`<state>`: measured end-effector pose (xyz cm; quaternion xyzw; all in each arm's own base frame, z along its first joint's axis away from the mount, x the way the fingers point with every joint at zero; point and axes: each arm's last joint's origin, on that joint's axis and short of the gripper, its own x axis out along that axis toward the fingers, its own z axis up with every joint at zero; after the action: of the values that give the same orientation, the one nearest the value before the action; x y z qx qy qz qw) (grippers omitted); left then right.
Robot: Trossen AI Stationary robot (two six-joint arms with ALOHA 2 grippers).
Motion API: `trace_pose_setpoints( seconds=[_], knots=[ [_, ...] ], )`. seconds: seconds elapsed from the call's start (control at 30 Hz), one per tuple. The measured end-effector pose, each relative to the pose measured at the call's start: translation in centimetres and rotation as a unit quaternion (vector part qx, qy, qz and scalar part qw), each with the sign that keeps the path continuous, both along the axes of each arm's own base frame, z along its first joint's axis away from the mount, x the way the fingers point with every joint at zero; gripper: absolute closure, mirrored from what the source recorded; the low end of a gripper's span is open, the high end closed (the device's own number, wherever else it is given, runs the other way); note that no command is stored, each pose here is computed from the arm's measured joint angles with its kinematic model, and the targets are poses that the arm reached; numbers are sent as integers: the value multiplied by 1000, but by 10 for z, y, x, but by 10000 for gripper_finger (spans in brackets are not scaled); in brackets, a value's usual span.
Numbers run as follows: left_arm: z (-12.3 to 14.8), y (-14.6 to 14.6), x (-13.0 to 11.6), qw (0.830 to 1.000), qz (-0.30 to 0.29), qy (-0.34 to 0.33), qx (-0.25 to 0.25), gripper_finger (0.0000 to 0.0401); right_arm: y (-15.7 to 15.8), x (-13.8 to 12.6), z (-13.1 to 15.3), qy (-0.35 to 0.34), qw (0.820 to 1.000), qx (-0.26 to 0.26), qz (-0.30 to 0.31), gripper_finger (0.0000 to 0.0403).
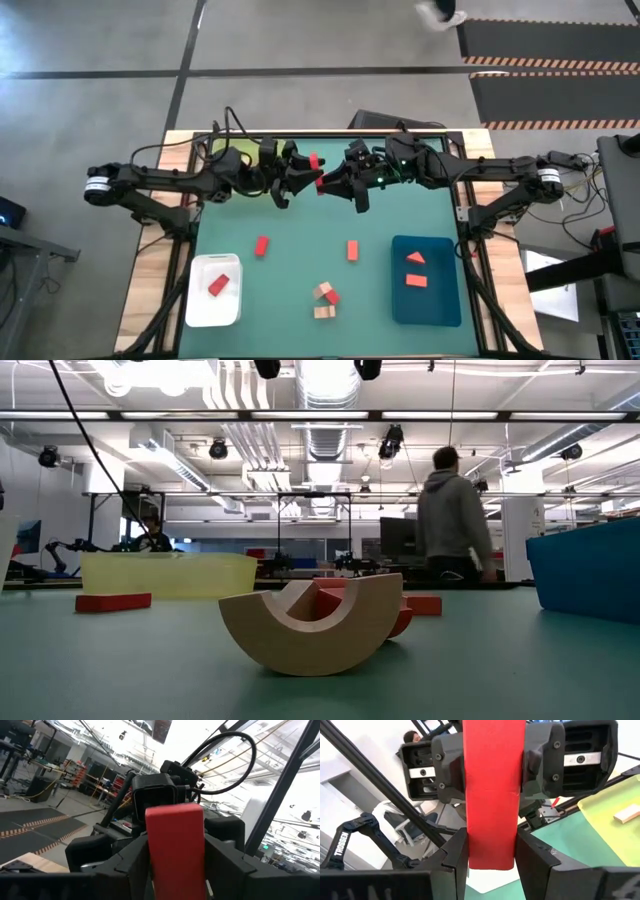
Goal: Sort & place blocks by color
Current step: Put the red block into the white bin
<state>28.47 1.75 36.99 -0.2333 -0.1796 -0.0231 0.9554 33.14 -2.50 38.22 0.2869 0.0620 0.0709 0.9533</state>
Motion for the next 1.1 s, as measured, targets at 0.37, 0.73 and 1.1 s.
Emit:
trace_pose_setpoints(
  seconds=[0.37,0.73,1.1],
  knots=[
    [-8,0,3,1000,-7,20,-12,248,0,0,0,1,1000,0,-1,287],
    [-9,0,4,1000,-8,24,-15,282,0,0,-1,3,1000,-4,0,287],
    [-12,0,5,999,-6,39,-16,271,0,-2,-1,10,1000,10,-5,180]
  ],
)
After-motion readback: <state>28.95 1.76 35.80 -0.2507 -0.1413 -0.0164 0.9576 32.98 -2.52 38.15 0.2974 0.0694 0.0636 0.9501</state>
